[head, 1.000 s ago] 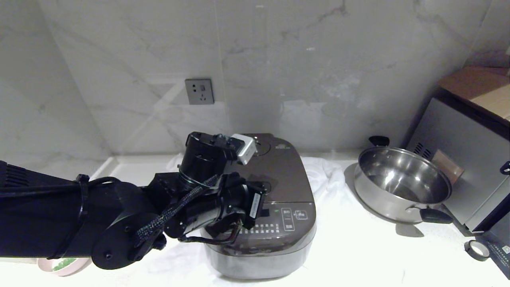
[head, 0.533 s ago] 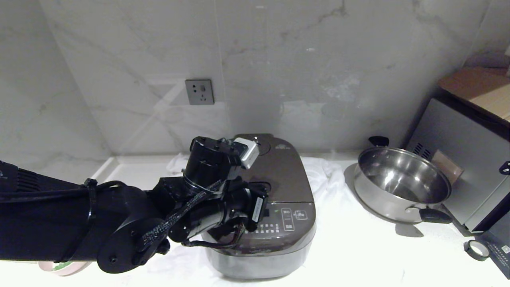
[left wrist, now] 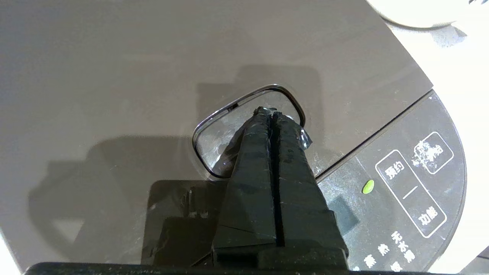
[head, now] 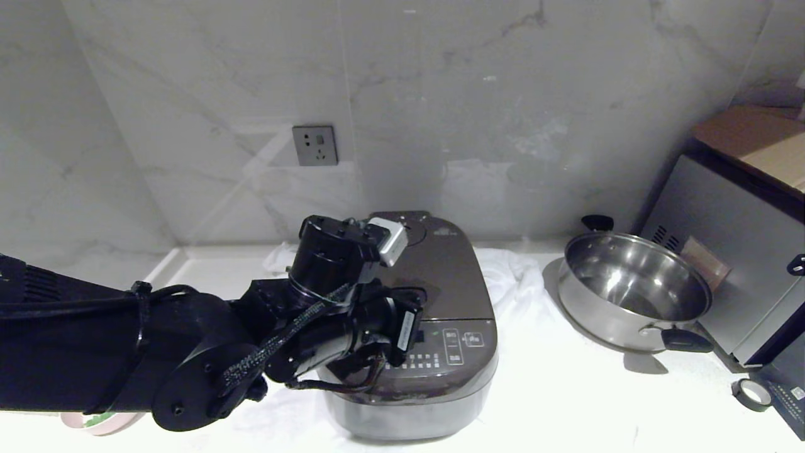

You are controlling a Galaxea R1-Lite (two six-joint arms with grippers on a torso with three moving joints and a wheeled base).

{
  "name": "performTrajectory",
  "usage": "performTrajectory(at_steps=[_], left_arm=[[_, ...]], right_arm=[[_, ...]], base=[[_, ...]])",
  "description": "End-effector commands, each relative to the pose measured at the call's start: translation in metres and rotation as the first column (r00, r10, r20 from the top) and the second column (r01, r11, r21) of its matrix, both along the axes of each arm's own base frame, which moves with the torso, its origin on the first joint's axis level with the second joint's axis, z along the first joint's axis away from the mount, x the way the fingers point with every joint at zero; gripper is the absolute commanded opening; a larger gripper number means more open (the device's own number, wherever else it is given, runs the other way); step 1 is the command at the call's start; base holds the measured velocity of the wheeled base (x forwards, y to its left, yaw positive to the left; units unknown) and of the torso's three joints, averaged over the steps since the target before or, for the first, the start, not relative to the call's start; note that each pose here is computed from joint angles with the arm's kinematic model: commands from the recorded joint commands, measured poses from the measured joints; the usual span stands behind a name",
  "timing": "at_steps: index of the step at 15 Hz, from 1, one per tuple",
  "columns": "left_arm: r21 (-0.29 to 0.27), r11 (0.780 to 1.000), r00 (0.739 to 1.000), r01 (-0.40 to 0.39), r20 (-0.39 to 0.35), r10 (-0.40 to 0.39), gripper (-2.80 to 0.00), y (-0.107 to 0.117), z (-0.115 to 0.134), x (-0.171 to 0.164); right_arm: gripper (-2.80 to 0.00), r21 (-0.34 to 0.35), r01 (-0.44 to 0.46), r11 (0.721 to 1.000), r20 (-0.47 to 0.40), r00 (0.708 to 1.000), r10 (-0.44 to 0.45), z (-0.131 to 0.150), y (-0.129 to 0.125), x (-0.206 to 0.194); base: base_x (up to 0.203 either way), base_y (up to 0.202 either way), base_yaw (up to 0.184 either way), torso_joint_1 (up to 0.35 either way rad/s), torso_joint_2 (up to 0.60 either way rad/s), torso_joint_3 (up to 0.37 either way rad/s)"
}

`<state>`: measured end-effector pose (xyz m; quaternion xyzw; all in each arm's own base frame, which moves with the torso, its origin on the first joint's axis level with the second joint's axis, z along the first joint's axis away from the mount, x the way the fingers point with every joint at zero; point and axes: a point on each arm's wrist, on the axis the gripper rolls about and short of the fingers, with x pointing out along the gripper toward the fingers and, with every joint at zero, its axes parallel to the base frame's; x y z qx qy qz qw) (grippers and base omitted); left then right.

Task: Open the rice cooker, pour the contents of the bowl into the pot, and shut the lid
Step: Open the rice cooker

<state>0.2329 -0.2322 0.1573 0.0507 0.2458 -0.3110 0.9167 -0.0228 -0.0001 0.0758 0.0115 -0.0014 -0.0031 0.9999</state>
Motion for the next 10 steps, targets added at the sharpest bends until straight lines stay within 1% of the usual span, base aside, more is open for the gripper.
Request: performTrajectory(at_steps=[1, 4, 7, 10], left_arm=[[-0.033, 0.999, 1.000, -0.008, 0.027, 0.009, -2.80, 0.006, 0.013, -0.003], [-0.058, 0.998, 0.998, -0.026, 0.050, 0.029, -2.80, 0.012, 0.023, 0.000], [-0.118, 0.992, 0.997, -0.045, 0.063, 0.053, -2.80, 0.014, 0.036, 0.001], [-0.129, 0.990, 0.995, -0.057, 0.072, 0.067, -2.80, 0.017, 0.041, 0.004]], right_arm=[[-2.80, 0.000, 0.000, 1.000, 0.000, 1.000, 0.000, 0.000, 0.000, 0.000], [-2.80, 0.000, 0.000, 1.000, 0.000, 1.000, 0.000, 0.000, 0.000, 0.000], [-2.80, 0.000, 0.000, 1.000, 0.000, 1.000, 0.000, 0.000, 0.000, 0.000], [-2.80, 0.000, 0.000, 1.000, 0.000, 1.000, 0.000, 0.000, 0.000, 0.000]], base=[[0.000, 0.000, 0.000, 0.000, 0.00, 0.000], [0.000, 0.000, 0.000, 0.000, 0.00, 0.000], [0.000, 0.000, 0.000, 0.000, 0.00, 0.000], [0.000, 0.000, 0.000, 0.000, 0.00, 0.000]])
